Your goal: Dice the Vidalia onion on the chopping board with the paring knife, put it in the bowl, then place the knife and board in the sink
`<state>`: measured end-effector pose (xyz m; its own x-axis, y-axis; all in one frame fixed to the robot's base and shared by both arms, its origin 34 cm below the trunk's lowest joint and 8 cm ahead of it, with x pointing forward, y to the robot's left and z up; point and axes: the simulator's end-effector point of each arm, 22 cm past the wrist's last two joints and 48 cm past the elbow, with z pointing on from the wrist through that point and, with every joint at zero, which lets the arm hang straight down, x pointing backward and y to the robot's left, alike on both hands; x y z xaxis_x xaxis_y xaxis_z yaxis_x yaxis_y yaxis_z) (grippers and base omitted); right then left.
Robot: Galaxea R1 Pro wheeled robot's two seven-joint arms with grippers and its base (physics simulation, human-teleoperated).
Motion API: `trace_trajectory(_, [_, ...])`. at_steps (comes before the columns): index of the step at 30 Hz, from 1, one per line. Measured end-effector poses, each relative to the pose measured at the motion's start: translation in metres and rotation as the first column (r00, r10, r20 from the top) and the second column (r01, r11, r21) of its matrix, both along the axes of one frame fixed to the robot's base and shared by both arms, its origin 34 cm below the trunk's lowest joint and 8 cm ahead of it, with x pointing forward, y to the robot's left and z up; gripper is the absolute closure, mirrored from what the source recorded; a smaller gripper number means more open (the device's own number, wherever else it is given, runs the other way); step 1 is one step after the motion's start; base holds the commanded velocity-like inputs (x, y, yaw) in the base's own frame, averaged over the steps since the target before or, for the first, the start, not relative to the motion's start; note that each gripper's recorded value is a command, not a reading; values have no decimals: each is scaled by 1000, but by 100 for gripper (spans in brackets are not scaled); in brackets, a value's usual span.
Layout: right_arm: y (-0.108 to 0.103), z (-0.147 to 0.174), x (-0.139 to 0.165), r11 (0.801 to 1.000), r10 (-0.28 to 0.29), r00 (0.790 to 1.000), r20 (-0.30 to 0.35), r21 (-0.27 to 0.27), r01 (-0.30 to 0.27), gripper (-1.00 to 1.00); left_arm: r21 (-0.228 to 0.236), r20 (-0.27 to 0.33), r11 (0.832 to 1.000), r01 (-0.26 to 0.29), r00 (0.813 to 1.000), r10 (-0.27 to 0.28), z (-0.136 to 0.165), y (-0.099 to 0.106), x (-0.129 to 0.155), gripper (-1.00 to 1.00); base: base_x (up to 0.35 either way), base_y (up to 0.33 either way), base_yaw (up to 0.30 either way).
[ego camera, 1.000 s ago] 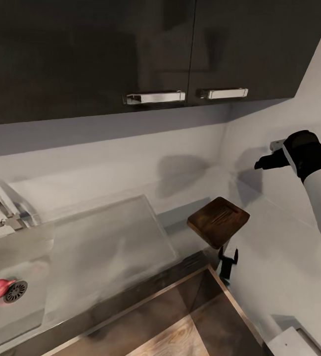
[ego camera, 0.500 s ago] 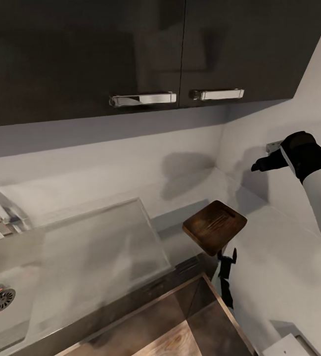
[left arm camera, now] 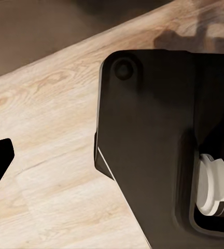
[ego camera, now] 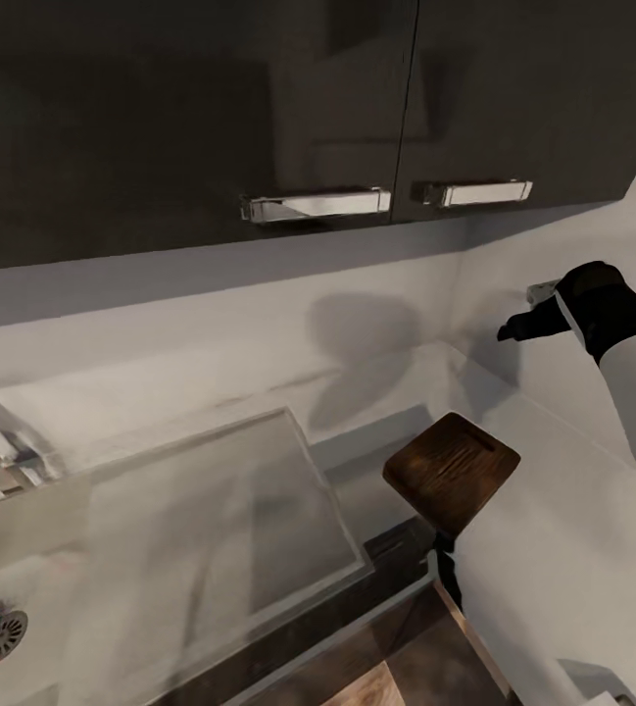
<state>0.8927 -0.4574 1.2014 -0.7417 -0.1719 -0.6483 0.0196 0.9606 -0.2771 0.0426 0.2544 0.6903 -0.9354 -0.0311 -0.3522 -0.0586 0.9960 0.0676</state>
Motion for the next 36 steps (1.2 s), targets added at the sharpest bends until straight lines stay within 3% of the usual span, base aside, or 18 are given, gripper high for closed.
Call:
trace_trajectory(14, [6,-4,-1,1000,18,1000,-12,24,-18,-100,0,0,1000,0,1000,0,0,0,0,-100,5,3,0])
trace_trajectory(22, [3,-27,-9,999,7,998,-65,37,-4,-100,-1,-4,1000,0,1000,0,0,0,-2,-100,0,0,0])
trace_trajectory(28, [-1,-43,-12,1000,10,994,-112,-6,-11,-100,-1,-13,1000,0,1000,0,1,0,-5,-100,0,0,0])
trace_trajectory(36, [-1,-54,-11,1000,12,992,-128,-13,-14,-100,-1,-26,1000,0,1000,0,2,0,-9,-100,0,0,0])
